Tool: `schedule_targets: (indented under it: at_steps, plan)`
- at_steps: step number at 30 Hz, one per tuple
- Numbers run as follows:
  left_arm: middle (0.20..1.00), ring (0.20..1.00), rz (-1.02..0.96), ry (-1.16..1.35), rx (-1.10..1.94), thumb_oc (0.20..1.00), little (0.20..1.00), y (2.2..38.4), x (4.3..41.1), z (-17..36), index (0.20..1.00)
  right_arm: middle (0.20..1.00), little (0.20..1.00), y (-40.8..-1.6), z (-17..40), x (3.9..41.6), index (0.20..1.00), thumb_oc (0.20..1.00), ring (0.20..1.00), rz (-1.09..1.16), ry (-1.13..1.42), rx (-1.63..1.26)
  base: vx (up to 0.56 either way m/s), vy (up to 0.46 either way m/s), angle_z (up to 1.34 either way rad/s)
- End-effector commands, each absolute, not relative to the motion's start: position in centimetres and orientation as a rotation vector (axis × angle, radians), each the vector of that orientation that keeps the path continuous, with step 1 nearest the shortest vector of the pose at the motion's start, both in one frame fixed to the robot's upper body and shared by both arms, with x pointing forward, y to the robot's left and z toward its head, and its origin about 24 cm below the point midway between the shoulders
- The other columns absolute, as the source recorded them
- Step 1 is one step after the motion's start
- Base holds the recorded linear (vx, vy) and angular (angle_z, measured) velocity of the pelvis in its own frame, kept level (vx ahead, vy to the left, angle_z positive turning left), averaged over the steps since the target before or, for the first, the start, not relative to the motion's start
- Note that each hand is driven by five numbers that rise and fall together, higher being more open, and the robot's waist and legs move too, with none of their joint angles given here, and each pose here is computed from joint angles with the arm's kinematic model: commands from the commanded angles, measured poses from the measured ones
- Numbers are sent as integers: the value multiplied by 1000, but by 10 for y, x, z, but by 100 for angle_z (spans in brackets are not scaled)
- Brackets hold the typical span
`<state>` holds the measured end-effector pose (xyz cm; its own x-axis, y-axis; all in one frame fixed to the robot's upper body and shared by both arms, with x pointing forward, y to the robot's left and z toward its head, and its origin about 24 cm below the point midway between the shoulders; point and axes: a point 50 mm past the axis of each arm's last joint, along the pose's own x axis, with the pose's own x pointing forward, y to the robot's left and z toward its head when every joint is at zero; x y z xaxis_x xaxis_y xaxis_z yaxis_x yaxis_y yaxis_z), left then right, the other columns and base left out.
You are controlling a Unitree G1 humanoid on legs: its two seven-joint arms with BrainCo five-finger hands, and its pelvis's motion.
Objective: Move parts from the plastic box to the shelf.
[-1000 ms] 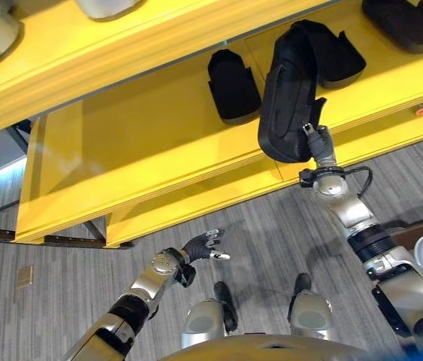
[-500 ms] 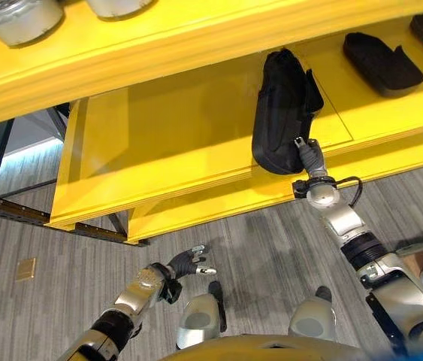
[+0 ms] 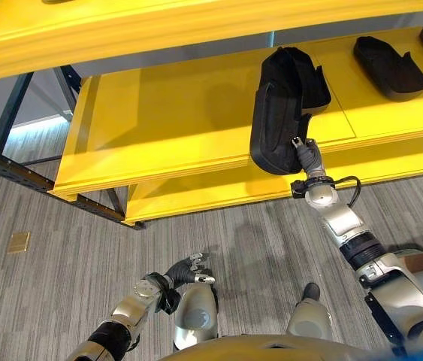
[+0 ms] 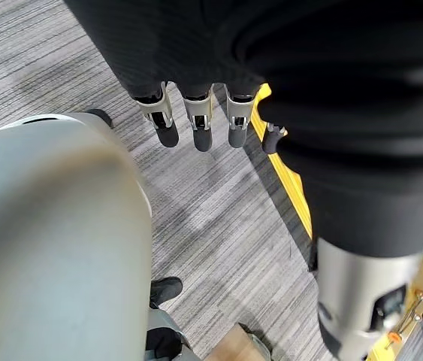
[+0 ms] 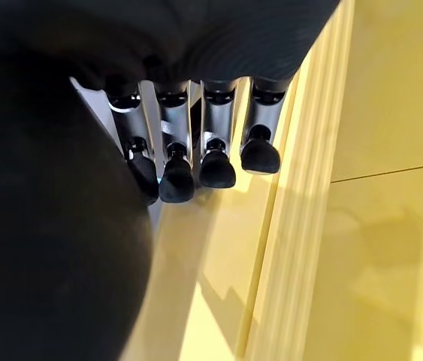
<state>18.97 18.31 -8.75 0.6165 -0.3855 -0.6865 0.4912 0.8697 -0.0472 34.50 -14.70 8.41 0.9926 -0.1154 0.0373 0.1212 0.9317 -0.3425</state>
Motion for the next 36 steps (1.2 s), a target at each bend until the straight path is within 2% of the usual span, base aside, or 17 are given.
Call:
schedule_targets:
  at_steps: [1, 6, 12, 18, 21, 29, 36]
  plan:
    - [1000, 1000, -510, 686, 138, 1000, 1000, 181, 196, -79, 1000, 200, 200, -132, 148, 361, 200, 200, 200, -135, -300, -316, -73, 263, 0]
    - [1000, 1000, -502, 703, 147, 1000, 1000, 186, 187, -83, 1000, 200, 200, -128, 152, 362, 200, 200, 200, -123, -314, -317, -61, 202, -11]
    - [1000, 1000, -489, 710, 148, 1000, 1000, 179, 178, -90, 1000, 200, 200, -109, 155, 361, 200, 200, 200, -58, -322, -314, 76, 27, -88]
    - [1000, 1000, -511, 675, 164, 1000, 1000, 169, 202, -85, 1000, 200, 200, -117, 153, 365, 200, 200, 200, -63, -312, -339, 158, -72, 82]
    - [1000, 1000, -450, 654, 58, 1000, 1000, 169, 208, -80, 1000, 200, 200, -120, 151, 364, 200, 200, 200, -56, -315, -361, 138, -53, 29]
    - [1000, 1000, -570, 645, 150, 1000, 1000, 163, 207, -74, 1000, 200, 200, -125, 154, 364, 200, 200, 200, -60, -324, -393, 92, -62, 10]
    - [1000, 1000, -593, 659, 178, 1000, 1000, 158, 211, -74, 1000, 200, 200, -119, 153, 366, 200, 200, 200, -16, -310, -463, 101, -107, 12]
